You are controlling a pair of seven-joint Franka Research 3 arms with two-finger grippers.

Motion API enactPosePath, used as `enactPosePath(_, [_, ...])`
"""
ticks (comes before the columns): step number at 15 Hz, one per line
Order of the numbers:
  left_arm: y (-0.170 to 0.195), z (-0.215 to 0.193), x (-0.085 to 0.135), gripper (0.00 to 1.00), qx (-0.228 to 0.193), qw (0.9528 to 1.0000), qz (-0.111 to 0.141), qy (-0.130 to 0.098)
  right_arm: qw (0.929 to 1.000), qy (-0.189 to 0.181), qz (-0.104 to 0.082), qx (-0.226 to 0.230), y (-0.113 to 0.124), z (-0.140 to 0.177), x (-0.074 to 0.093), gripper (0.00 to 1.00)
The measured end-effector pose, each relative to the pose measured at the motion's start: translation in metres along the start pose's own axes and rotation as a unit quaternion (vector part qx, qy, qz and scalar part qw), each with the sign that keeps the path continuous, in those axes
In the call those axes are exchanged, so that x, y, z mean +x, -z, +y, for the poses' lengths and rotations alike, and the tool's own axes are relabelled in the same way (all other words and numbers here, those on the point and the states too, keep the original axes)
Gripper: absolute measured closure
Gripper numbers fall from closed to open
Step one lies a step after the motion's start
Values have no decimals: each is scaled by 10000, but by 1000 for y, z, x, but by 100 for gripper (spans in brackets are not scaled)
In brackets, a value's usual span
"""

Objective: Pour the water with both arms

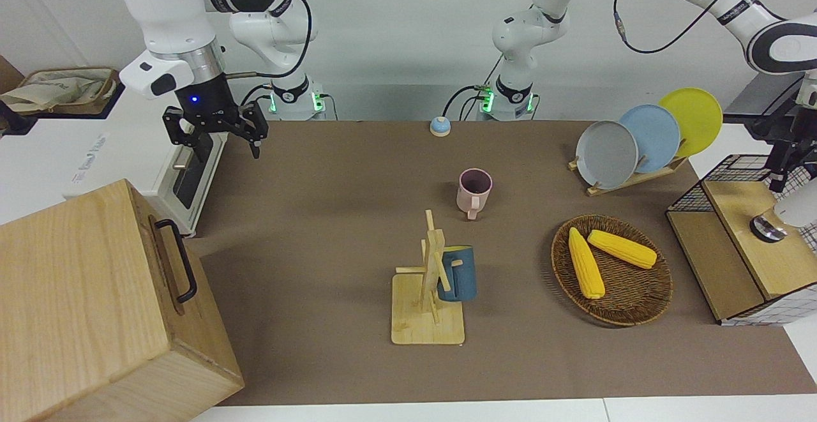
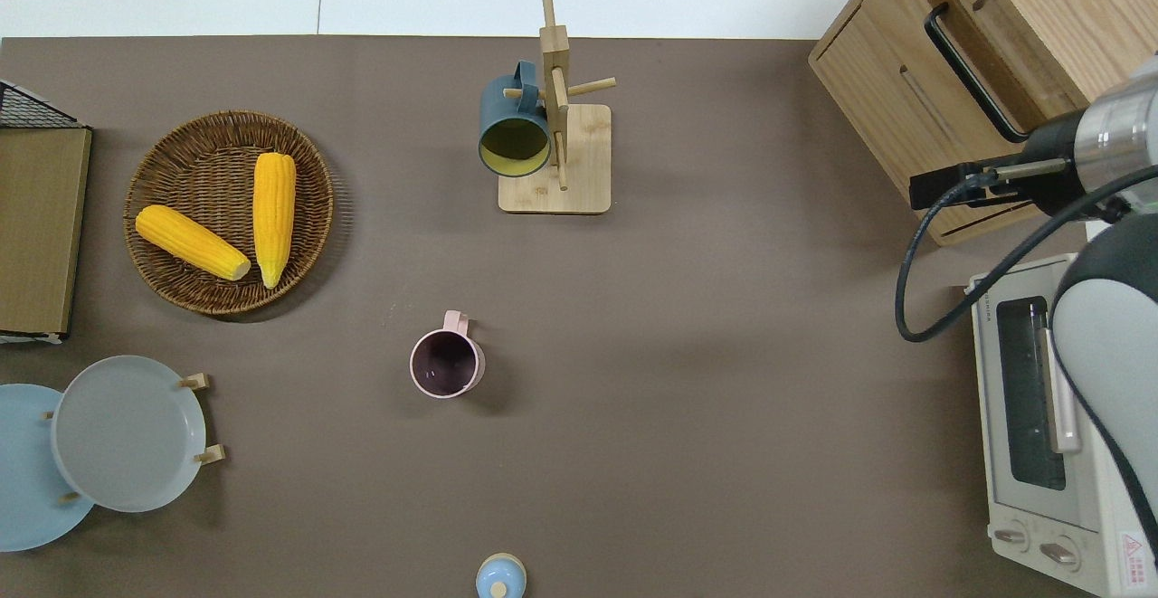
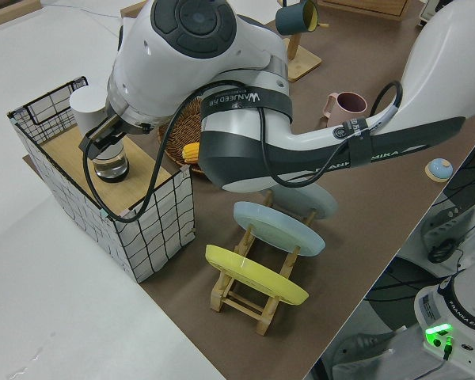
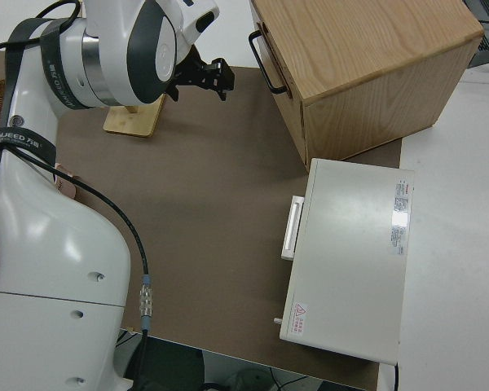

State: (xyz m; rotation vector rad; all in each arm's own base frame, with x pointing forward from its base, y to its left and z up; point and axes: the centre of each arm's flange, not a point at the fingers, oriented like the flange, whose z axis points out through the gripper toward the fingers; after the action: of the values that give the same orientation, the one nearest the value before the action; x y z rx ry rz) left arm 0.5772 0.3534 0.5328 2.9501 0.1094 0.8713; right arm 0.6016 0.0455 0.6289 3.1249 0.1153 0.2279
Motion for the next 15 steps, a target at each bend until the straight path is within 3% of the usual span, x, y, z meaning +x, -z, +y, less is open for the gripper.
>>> enactPosePath(6, [36,31,-3,0,172,9947,-995,-172,10000,0,0,0,0,0,0,0])
enactPosePath(9, [60,67,3,0,201,9904,-1335,-295,10000,0,0,0,0,0,0,0])
enactPosePath(12, [82,117,8,0,268,9840,-1723,-364,10000,0,0,0,0,0,0,0])
enactPosePath(15, [95,201,13,0,305,9765,-2090,-436,10000,0,0,0,0,0,0,0])
